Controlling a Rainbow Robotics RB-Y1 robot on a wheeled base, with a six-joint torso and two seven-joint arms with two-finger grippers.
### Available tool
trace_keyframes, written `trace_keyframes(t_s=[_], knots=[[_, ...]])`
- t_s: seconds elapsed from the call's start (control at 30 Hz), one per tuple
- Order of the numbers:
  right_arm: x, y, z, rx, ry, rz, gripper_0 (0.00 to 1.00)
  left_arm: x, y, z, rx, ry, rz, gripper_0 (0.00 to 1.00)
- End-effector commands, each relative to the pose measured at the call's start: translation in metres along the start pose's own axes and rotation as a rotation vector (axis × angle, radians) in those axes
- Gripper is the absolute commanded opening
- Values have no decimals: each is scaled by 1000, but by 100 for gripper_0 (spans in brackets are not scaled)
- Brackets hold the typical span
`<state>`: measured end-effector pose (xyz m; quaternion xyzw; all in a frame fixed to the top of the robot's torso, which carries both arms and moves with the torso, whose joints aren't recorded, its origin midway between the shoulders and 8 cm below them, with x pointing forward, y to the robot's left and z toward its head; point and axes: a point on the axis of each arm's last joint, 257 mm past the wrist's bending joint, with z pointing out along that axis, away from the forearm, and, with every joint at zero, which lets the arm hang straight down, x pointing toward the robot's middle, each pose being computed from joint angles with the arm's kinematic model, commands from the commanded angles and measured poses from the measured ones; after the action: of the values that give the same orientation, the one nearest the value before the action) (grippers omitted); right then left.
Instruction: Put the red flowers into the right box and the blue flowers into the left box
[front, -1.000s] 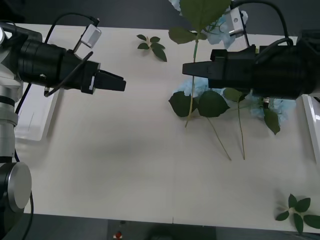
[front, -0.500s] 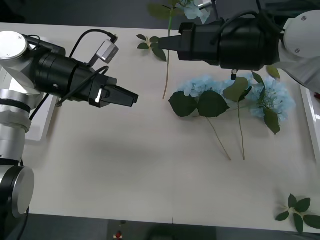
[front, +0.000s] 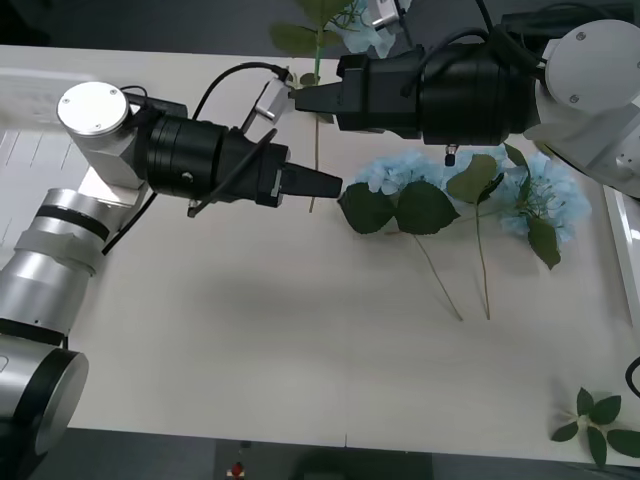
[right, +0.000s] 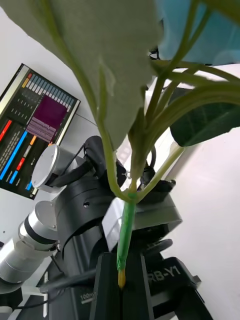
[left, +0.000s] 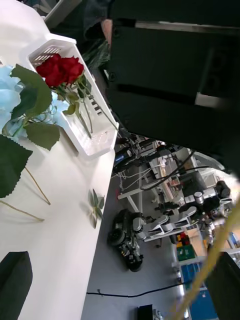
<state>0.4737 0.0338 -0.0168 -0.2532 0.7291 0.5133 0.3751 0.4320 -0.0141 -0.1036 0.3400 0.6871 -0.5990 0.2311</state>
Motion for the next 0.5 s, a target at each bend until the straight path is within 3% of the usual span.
trace_keyframes(t_s=[0.03, 0.37, 0.4, 0.43, 0.47, 0.5], knots=[[-16, 17, 3, -20, -6, -25, 0, -19, -10, 6, 3, -20, 117, 100], [-16, 17, 3, -18, -6, -27, 0, -27, -12, 7, 9, -48, 116, 100], [-16, 17, 3, -18, -6, -27, 0, -28, -13, 6, 13, -52, 115, 68], [-16, 17, 3, -18, -6, -27, 0, -28, -14, 6, 15, -54, 114, 51], [-16, 17, 3, -18, -6, -27, 0, -28, -15, 6, 21, -57, 113, 1], [-16, 17, 3, -18, -6, -27, 0, -29, -16, 6, 21, -59, 116, 0]])
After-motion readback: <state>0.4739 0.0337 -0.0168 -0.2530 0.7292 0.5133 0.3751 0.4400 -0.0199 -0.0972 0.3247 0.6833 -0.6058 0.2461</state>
